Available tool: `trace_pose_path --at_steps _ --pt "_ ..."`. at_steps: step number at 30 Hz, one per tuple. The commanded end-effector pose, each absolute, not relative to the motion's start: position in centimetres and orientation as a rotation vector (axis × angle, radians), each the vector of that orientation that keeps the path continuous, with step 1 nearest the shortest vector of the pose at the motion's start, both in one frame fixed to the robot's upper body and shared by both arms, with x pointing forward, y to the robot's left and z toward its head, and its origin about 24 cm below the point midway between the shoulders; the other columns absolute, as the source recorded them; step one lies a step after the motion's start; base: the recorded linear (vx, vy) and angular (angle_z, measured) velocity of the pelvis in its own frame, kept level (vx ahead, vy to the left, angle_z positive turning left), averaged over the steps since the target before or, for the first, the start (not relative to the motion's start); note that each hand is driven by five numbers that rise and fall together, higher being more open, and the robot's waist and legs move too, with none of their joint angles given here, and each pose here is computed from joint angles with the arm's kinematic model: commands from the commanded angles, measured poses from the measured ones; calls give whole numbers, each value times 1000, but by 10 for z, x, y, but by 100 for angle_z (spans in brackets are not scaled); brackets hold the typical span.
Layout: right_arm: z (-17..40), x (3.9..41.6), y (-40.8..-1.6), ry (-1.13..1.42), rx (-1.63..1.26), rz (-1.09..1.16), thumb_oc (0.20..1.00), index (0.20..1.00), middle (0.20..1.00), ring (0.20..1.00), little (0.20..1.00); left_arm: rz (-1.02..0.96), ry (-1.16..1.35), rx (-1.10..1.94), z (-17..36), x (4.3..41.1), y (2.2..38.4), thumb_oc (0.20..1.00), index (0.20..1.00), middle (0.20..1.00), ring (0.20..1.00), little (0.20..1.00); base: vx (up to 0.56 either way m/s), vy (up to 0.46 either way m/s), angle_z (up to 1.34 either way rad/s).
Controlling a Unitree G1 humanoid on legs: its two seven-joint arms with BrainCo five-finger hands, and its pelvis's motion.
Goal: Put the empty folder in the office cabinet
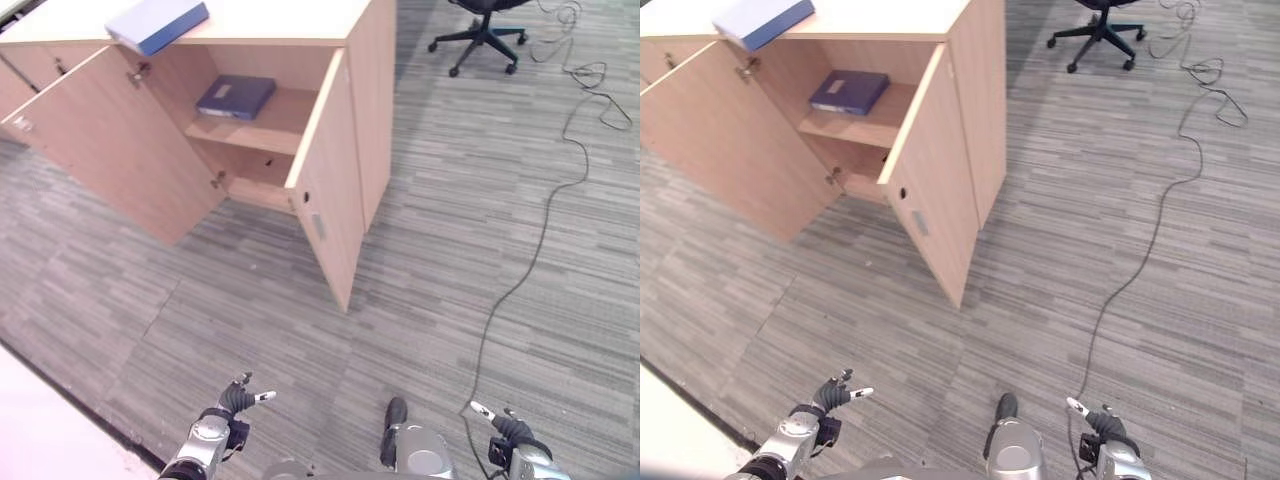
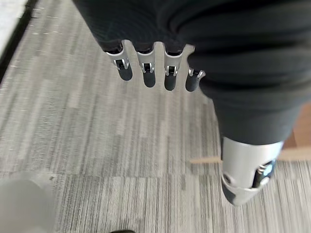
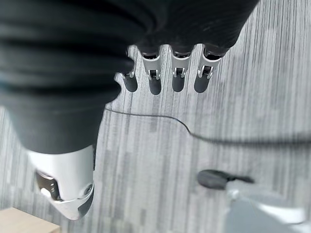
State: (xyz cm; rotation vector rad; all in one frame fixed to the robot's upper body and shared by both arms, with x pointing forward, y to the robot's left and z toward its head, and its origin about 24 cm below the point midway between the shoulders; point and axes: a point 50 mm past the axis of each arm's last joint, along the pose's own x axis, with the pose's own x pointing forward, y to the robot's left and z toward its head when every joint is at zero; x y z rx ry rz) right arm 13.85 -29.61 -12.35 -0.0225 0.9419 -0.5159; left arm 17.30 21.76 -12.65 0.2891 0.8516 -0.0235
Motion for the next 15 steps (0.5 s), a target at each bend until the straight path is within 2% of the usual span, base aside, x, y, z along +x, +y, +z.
trace_pose_path --at_steps 1,9,15 --pt "-120 137 -304 917 -20 -550 1000 1000 1000 1000 1000 -4 740 304 -109 198 223 1000 1000 1000 1000 1000 321 190 -71" --pt "-113 136 -319 923 -110 -538 1000 1000 1000 1000 1000 20 769 271 -117 183 220 1000 1000 1000 1000 1000 292 279 -81" --pt "-109 138 -326 923 -140 -525 1000 1000 1000 1000 1000 44 805 281 -122 171 229 1000 1000 1000 1000 1000 212 275 -50"
